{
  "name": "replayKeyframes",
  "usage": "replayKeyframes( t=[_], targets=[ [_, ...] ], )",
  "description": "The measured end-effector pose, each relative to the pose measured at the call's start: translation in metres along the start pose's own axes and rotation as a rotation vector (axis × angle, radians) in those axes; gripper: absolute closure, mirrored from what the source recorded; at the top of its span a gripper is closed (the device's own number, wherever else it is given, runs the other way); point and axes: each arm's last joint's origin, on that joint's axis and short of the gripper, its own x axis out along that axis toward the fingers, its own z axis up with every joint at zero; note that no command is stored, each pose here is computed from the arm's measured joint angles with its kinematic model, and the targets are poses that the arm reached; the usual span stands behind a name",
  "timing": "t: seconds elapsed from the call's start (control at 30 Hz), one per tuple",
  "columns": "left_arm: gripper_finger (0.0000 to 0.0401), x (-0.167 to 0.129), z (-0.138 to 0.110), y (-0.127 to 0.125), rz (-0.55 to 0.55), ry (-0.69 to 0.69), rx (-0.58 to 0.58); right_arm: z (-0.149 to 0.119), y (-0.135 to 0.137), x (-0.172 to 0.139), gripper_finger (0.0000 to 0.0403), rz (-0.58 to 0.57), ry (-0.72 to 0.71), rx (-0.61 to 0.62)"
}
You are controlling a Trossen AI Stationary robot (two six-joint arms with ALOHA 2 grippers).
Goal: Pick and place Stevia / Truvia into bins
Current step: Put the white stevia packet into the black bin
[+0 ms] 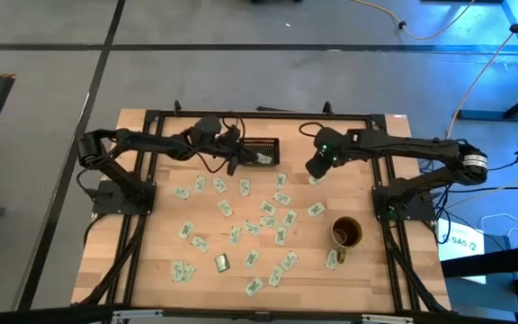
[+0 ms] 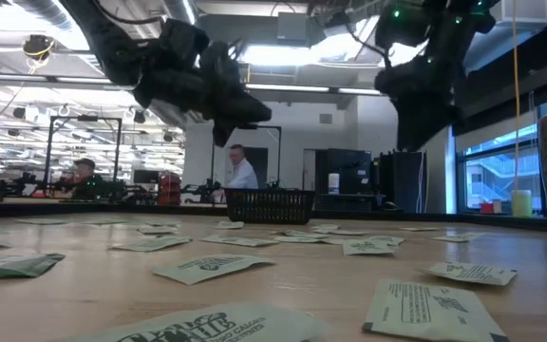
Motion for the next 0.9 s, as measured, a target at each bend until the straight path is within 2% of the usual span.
replayKeyframes(
  t=[0.17, 0.4, 0.9],
  targets=[
    [0.037, 0.003, 0.0, -0.007, -0.034, -0.01, 0.018, -0.002, 0.007, 0.023, 0.0271, -0.054, 0.08, 0.009],
    [0.037, 0.007, -0.003, -0.015, -0.061, 0.005, 0.009, -0.007, 0.009, 0.058, 0.0271, -0.169, 0.211, 0.083],
    [0.037, 0.009, -0.004, -0.018, -0.069, 0.013, 0.009, -0.009, 0.005, 0.108, 0.0275, -0.261, 0.337, 0.068]
  ],
)
